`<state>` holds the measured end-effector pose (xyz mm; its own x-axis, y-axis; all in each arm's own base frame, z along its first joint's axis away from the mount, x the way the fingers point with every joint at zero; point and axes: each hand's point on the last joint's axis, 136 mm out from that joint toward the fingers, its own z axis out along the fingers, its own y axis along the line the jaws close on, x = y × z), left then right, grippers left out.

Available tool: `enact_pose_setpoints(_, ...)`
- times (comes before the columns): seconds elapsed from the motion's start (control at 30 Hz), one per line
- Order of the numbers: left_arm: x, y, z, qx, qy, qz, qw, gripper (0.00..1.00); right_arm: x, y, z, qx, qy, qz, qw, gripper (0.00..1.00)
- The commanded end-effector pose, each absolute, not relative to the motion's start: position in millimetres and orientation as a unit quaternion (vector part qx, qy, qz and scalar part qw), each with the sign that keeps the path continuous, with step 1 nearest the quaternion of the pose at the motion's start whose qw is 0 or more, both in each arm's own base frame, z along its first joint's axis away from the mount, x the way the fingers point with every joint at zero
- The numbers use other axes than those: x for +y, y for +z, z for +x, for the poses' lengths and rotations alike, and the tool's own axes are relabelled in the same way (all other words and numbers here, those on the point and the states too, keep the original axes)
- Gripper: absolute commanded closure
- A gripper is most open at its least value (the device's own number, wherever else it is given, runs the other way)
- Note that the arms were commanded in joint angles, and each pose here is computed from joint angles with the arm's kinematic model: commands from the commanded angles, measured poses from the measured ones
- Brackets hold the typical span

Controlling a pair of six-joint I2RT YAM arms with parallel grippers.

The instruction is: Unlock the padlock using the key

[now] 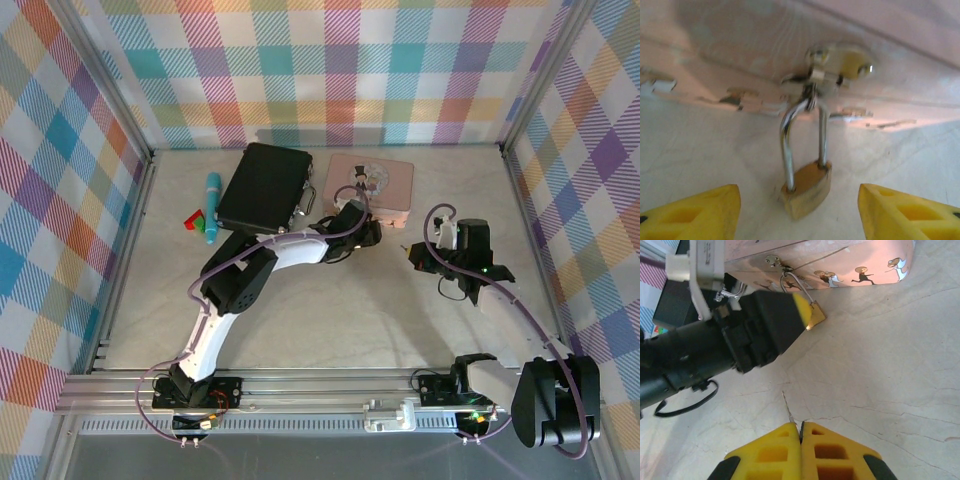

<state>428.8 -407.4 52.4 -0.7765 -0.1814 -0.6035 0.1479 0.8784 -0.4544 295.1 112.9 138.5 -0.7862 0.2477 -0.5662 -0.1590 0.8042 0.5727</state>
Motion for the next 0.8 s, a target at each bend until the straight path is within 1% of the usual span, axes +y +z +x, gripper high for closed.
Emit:
enact_pose_setpoints(0.0, -415, 42, 438, 0.908, -0.234, -0.008, 0.347, 0.4, 116, 142, 291, 0.885, 0.326, 0.013, 0.331, 1.0)
enact_pose_setpoints(0.2, -418, 28, 439, 0.914, -0.232, -0.013, 0.333, 0.51, 115, 140, 288, 0.885, 0.327, 0.018, 0.333, 1.0)
enact_pose_setpoints(0.33, -418, 15, 433, 0.919, -0.227, -0.013, 0.321, 0.53, 115, 138, 289, 0.884, 0.328, 0.021, 0.333, 1.0)
enact_pose_setpoints(0.43, -417, 3, 429, 0.927, -0.215, -0.011, 0.309, 0.64, 114, 136, 290, 0.884, 0.33, 0.026, 0.331, 1.0)
enact_pose_setpoints(0.5, -415, -4, 426, 0.93, -0.211, -0.014, 0.302, 0.67, 115, 134, 290, 0.884, 0.331, 0.028, 0.329, 1.0)
enact_pose_setpoints(0.67, -412, -3, 422, 0.928, -0.226, -0.03, 0.295, 0.8, 116, 131, 290, 0.884, 0.336, 0.032, 0.325, 1.0)
enact_pose_setpoints(0.7, -414, 0, 422, 0.926, -0.238, -0.034, 0.292, 0.84, 116, 129, 290, 0.883, 0.338, 0.033, 0.323, 1.0)
enact_pose_setpoints(0.77, -417, 9, 418, 0.919, -0.271, -0.051, 0.282, 0.97, 118, 125, 289, 0.882, 0.345, 0.039, 0.318, 1.0)
